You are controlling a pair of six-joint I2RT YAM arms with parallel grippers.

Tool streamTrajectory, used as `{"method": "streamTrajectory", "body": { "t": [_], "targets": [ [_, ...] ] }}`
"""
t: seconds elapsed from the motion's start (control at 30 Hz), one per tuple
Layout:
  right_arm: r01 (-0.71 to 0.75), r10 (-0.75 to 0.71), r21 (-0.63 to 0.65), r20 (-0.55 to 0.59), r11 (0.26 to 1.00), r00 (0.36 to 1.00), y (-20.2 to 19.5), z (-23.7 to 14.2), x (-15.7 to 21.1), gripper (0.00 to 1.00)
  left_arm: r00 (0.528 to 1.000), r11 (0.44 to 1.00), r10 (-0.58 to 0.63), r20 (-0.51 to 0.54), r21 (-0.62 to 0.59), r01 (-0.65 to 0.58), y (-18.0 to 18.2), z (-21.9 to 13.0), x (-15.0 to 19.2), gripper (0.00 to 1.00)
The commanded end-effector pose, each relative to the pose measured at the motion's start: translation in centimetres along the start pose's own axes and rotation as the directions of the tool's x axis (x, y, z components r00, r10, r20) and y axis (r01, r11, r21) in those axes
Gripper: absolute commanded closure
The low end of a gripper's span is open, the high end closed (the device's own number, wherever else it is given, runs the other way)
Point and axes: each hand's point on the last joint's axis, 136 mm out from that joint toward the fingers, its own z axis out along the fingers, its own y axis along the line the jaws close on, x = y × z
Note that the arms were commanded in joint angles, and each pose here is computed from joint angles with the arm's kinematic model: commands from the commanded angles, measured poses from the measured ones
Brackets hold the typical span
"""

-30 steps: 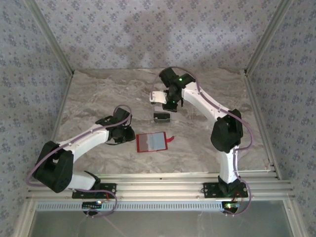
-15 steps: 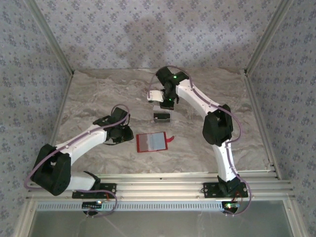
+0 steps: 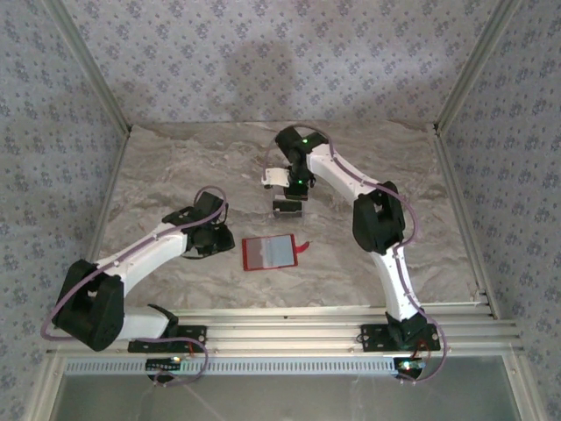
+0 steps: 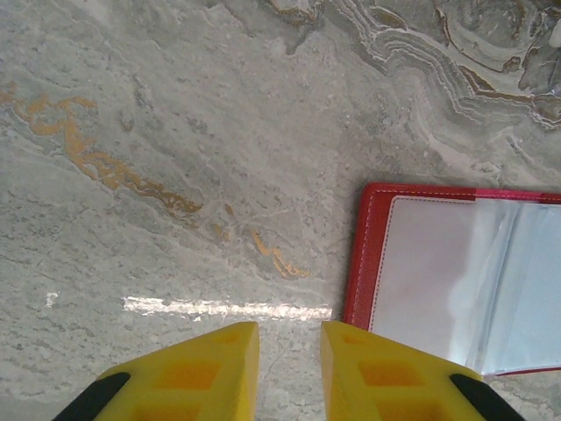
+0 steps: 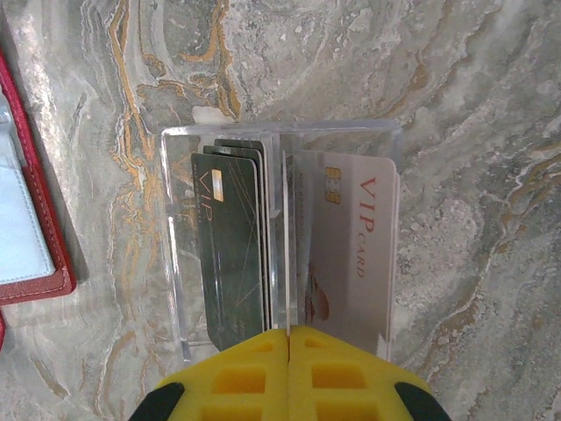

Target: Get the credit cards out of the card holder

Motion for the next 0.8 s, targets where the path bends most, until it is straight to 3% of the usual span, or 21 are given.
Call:
{"method": "streamTrajectory", "body": {
  "t": [0.0,0.13,0.27,0.47,0.67,0.77],
  "targets": [
    [0.112,-0.113,-0.024,-0.026,0.993,0.993,0.0,0.4,0.7,1.0,1.0,1.0,0.003,0.009,-0.015,-0.003,0.7,-0.7,0.1,0.74],
    [0.105,-0.105,0.011,-0.033,0.994,0.994,-0.7,0.0,0.6,0.84,1.0,1.0,0.001,0.014,-0.015,0.0,0.8,-0.8,0.0,0.74],
    [0.092,-0.089,0.119,-0.031,0.989,0.996,-2.5,-1.7,0.2,0.74,1.0,1.0,0.002,0.022,-0.013,-0.002,0.7,-1.0,-0.2,0.74],
    [0.068,-0.059,0.309,-0.039,0.949,0.998,-5.3,-4.9,0.2,0.69,1.0,1.0,0.002,0.025,-0.015,-0.001,0.8,-1.0,-0.3,0.74],
    [0.017,-0.026,0.4,0.017,0.916,1.0,-5.2,-8.0,0.2,0.67,0.999,1.0,0.005,0.043,-0.019,-0.005,0.9,-1.1,-0.7,0.69],
    [-0.052,0.029,0.426,0.061,0.903,0.998,-4.9,-9.2,0.7,0.6,0.998,1.0,0.02,0.054,-0.023,-0.018,0.9,-1.1,-1.1,0.64]
  ]
}}
